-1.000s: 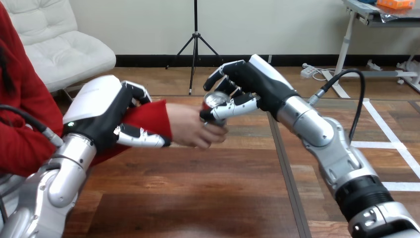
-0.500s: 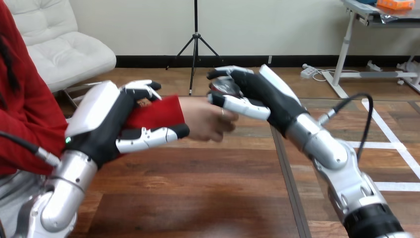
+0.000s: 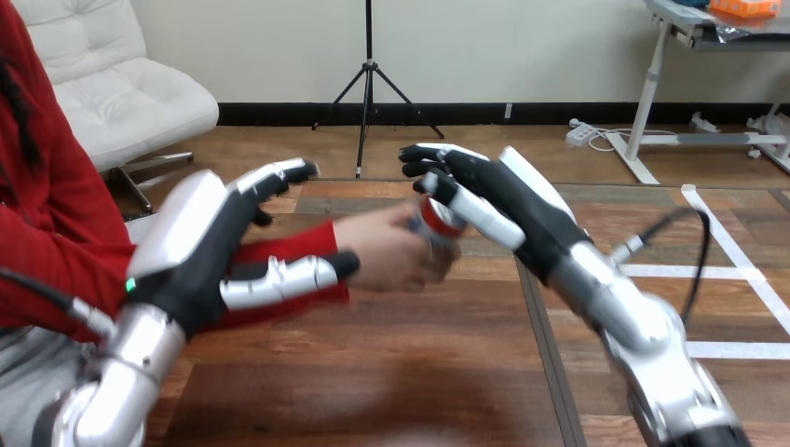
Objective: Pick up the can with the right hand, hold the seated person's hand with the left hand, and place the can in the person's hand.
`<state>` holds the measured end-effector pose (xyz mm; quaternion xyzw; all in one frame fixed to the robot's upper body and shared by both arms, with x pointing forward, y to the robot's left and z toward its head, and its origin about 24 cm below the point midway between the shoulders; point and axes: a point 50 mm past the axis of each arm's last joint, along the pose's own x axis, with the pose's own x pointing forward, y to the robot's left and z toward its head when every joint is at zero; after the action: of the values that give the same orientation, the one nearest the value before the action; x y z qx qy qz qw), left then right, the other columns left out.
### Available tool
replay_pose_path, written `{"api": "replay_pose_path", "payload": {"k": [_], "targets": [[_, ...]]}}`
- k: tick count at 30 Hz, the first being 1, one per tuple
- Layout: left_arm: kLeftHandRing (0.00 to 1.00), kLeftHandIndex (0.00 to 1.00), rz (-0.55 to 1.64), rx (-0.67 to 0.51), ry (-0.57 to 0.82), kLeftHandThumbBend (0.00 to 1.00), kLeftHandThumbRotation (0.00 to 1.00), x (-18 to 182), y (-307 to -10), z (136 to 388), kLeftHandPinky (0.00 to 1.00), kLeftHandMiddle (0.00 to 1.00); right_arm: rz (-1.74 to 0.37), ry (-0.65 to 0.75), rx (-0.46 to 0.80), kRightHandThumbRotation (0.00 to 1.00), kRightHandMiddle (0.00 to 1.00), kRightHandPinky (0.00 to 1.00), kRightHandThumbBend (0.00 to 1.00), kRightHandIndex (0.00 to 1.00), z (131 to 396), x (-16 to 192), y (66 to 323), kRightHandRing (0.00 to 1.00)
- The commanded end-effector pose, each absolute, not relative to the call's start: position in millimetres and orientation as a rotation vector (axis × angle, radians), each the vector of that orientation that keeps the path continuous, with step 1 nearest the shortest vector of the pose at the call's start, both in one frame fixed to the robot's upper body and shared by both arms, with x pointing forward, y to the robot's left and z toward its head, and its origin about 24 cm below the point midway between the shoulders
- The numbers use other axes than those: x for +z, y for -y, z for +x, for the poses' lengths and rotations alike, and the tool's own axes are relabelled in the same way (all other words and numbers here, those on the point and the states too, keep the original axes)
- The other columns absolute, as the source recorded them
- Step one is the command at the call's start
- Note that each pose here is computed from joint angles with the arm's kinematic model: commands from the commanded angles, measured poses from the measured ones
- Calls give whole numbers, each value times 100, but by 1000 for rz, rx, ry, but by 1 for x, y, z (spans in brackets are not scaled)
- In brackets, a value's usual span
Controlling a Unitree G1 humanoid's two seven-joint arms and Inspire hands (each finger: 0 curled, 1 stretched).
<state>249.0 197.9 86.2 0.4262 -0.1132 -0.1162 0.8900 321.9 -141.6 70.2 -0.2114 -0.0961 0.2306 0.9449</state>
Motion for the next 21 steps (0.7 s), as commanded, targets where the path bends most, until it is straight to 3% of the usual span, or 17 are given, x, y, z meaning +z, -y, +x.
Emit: {"api": "replay_pose_path", "payload": {"k": [1, 9, 21], "targets": [[89, 89, 883, -260, 282, 100, 81, 91, -192, 245, 76, 90, -425, 273, 424, 100, 90, 80, 94, 89, 317, 85, 155, 90], [94, 92, 887, -294, 256, 100, 83, 84, -190, 239, 81, 93, -401, 265, 407, 100, 91, 86, 99, 91, 308, 79, 159, 91], [97, 95, 872, -316, 241, 100, 89, 72, -186, 231, 80, 96, -344, 242, 390, 100, 91, 92, 100, 91, 294, 70, 164, 91]]}}
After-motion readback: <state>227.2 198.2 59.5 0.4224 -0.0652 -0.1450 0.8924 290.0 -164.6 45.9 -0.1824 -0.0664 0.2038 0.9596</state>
